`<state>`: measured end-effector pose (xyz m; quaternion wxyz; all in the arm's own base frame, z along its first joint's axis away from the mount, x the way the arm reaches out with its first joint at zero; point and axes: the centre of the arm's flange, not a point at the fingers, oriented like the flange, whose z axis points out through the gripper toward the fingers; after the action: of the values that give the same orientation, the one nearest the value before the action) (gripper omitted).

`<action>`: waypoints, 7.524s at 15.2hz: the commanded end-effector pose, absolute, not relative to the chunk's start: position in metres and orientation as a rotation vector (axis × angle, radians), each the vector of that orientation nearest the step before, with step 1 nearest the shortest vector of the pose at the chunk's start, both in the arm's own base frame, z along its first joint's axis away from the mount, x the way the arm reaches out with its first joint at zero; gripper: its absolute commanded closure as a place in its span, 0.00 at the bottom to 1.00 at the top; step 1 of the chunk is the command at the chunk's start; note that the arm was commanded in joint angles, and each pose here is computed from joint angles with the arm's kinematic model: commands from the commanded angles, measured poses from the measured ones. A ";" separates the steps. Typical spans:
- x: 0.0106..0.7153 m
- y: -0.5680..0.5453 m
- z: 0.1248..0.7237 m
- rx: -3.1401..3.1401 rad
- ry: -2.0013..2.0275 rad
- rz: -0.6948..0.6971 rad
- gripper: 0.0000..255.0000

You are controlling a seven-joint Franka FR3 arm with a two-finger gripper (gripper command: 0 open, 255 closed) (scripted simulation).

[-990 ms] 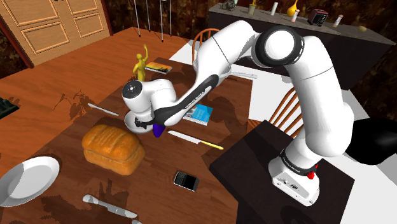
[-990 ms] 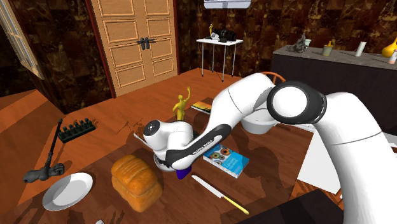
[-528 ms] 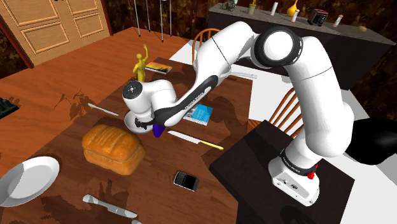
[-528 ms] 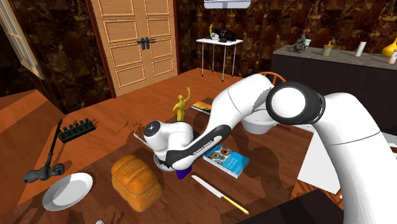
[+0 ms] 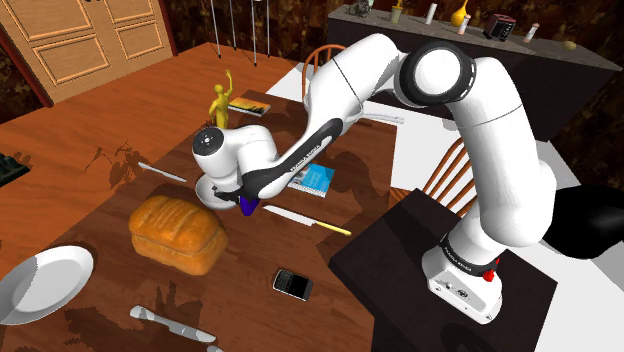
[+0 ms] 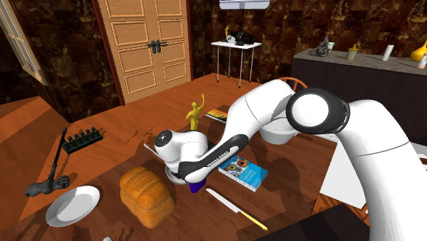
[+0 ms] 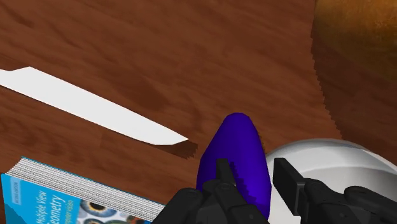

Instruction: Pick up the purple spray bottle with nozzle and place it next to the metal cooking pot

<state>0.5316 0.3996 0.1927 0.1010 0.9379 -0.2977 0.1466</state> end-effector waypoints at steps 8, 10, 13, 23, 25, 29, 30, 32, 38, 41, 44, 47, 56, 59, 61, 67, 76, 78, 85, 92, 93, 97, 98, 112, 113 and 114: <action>0.532 0.399 0.224 2.769 -0.880 0.432 1.00; 0.532 0.399 0.234 2.769 -0.880 0.432 1.00; 0.532 0.399 0.250 2.769 -0.880 0.432 1.00; 0.532 0.399 0.303 2.769 -0.880 0.432 1.00; 0.532 0.399 0.314 2.769 -0.880 0.432 1.00; 0.532 0.399 0.335 2.769 -0.880 0.432 1.00; 0.532 0.399 0.340 2.769 -0.880 0.432 1.00; 0.532 0.399 0.351 2.769 -0.880 0.432 1.00; 0.532 0.399 0.382 2.769 -0.880 0.432 1.00; 0.532 0.399 0.398 2.769 -0.880 0.432 1.00; 0.532 0.399 0.414 2.769 -0.880 0.432 1.00; 0.532 0.399 0.430 2.769 -0.880 0.432 1.00; 0.532 0.399 0.477 2.769 -0.880 0.432 1.00; 0.532 0.399 0.493 2.769 -0.880 0.432 1.00; 0.532 0.399 0.504 2.769 -0.880 0.432 1.00; 0.518 0.334 0.507 2.769 -0.880 0.432 1.00; 0.493 0.218 0.508 2.769 -0.880 0.432 1.00; 0.487 0.192 0.508 2.769 -0.880 0.432 1.00; 0.468 0.102 0.508 2.769 -0.880 0.432 1.00; 0.449 0.012 0.508 2.769 -0.880 0.432 1.00; 0.446 -0.001 0.508 2.769 -0.880 0.432 1.00; 0.435 -0.053 0.509 2.769 -0.880 0.432 1.00; 0.432 -0.066 0.509 2.769 -0.880 0.432 1.00; 0.393 -0.247 0.509 2.769 -0.880 0.432 1.00; 0.391 -0.255 0.509 2.769 -0.880 0.432 1.00; 0.391 -0.255 0.504 2.769 -0.880 0.432 1.00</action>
<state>0.3930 -0.2490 0.5052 0.1015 0.9376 -0.2987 0.1461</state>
